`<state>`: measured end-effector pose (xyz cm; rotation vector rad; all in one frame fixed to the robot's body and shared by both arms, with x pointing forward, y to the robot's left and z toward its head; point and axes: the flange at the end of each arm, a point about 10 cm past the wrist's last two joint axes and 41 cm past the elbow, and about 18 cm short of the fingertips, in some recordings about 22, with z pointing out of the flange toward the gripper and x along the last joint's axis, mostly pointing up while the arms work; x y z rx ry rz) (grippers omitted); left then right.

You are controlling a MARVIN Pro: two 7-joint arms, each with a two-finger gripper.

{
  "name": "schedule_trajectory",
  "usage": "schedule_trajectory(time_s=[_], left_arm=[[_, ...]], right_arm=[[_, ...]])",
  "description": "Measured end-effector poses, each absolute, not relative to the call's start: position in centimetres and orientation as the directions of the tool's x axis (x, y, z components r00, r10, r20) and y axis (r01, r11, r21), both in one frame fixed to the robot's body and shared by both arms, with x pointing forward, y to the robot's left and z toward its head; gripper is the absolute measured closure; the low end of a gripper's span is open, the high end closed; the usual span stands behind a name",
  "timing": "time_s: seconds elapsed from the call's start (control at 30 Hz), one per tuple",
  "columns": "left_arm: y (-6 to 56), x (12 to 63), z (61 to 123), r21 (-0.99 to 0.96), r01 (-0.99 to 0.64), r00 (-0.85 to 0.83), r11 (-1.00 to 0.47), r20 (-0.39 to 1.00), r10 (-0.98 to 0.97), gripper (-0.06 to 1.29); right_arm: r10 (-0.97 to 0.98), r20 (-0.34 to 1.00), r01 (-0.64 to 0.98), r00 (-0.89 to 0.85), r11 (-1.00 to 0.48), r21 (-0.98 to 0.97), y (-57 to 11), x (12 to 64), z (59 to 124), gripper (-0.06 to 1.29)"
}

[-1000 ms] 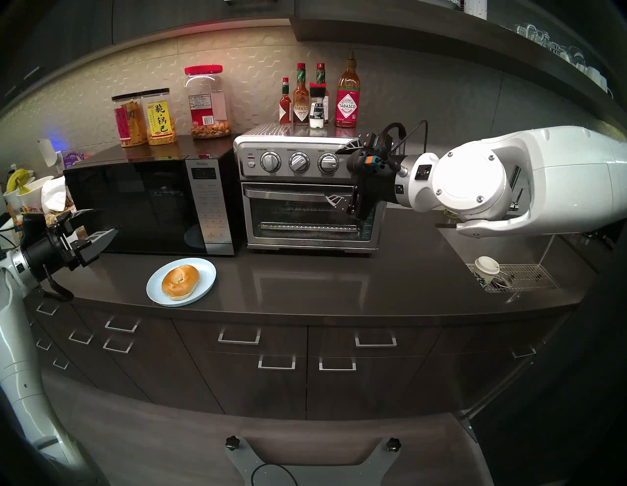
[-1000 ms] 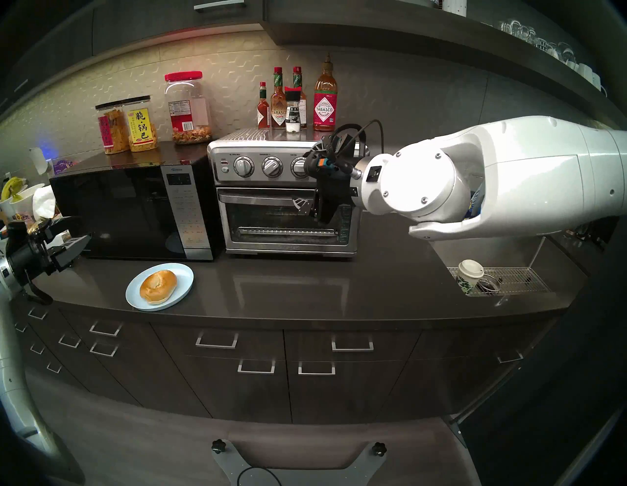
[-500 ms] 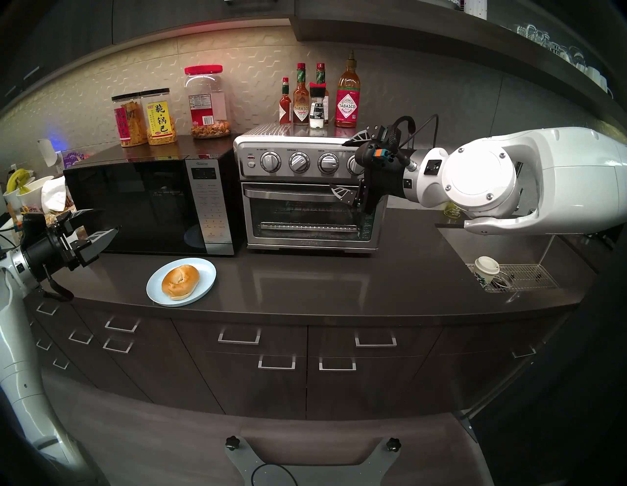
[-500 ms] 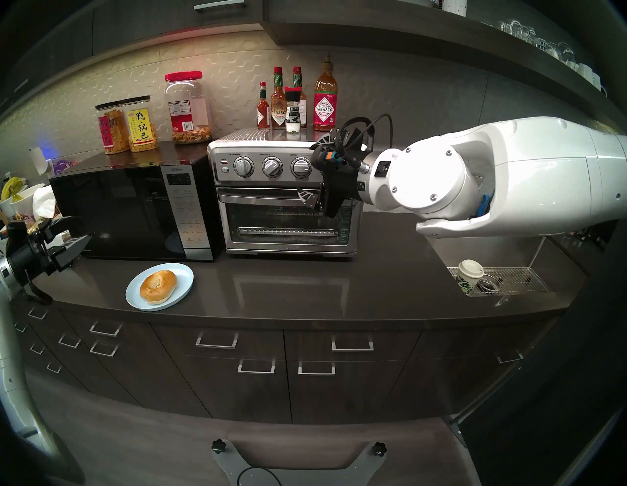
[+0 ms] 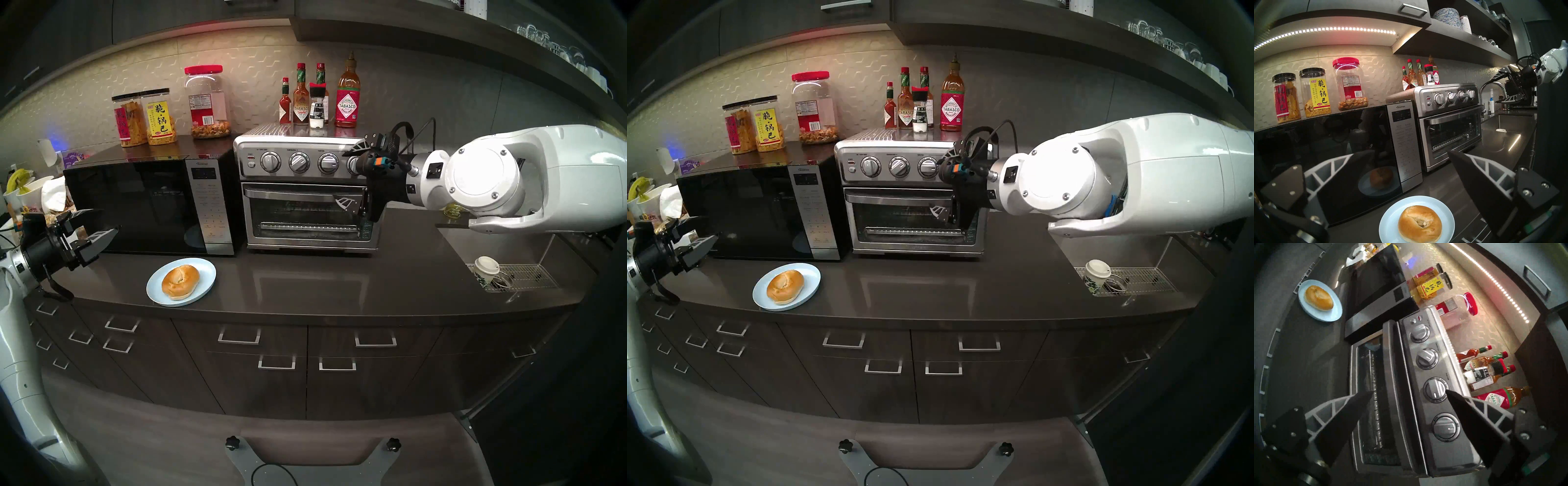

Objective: Open the oven and place the bagel inside on the rack

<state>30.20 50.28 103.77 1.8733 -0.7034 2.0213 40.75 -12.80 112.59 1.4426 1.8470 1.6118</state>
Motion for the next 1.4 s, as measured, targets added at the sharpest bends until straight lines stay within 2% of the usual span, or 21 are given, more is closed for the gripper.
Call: schedule_trajectory(time_s=[0.27,0.53,0.57,0.6,0.63,0.67,0.7,1.0,1.4], left_arm=[[50.3,30.2,103.8,-0.151,-0.527,-0.108,-0.836,0.988,-0.111,-0.02],[50.3,30.2,103.8,-0.151,-0.527,-0.108,-0.836,0.988,-0.111,-0.02],[50.3,30.2,103.8,-0.151,-0.527,-0.108,-0.836,0.988,-0.111,-0.02],[50.3,30.2,103.8,-0.151,-0.527,-0.108,-0.836,0.988,-0.111,-0.02],[50.3,30.2,103.8,-0.151,-0.527,-0.108,-0.836,0.988,-0.110,-0.02],[50.3,30.2,103.8,-0.151,-0.527,-0.108,-0.836,0.988,-0.110,-0.02],[50.3,30.2,103.8,-0.151,-0.527,-0.108,-0.836,0.988,-0.110,-0.02],[50.3,30.2,103.8,-0.151,-0.527,-0.108,-0.837,0.988,-0.110,-0.02],[50.3,30.2,103.8,-0.151,-0.527,-0.108,-0.837,0.988,-0.110,-0.02]], right_arm=[[0.825,0.284,0.528,-0.488,0.021,0.849,-12.6,40.5,113.6,0.00],[0.826,0.235,0.531,-0.512,0.089,0.843,-12.4,41.7,115.8,0.00],[0.828,0.230,0.532,-0.512,0.095,0.841,-12.5,41.9,116.0,0.04],[0.829,0.226,0.534,-0.511,0.100,0.840,-12.5,42.2,116.2,0.13],[0.831,0.221,0.535,-0.511,0.106,0.838,-12.5,42.5,116.4,0.98],[0.832,0.218,0.536,-0.510,0.109,0.837,-12.6,42.8,116.5,1.20],[0.833,0.216,0.538,-0.509,0.111,0.836,-12.6,43.0,116.5,1.23],[0.840,0.209,0.551,-0.501,0.123,0.825,-12.1,44.9,114.9,1.25],[0.863,0.230,0.531,-0.450,0.052,0.846,-11.0,45.8,112.4,1.25]])
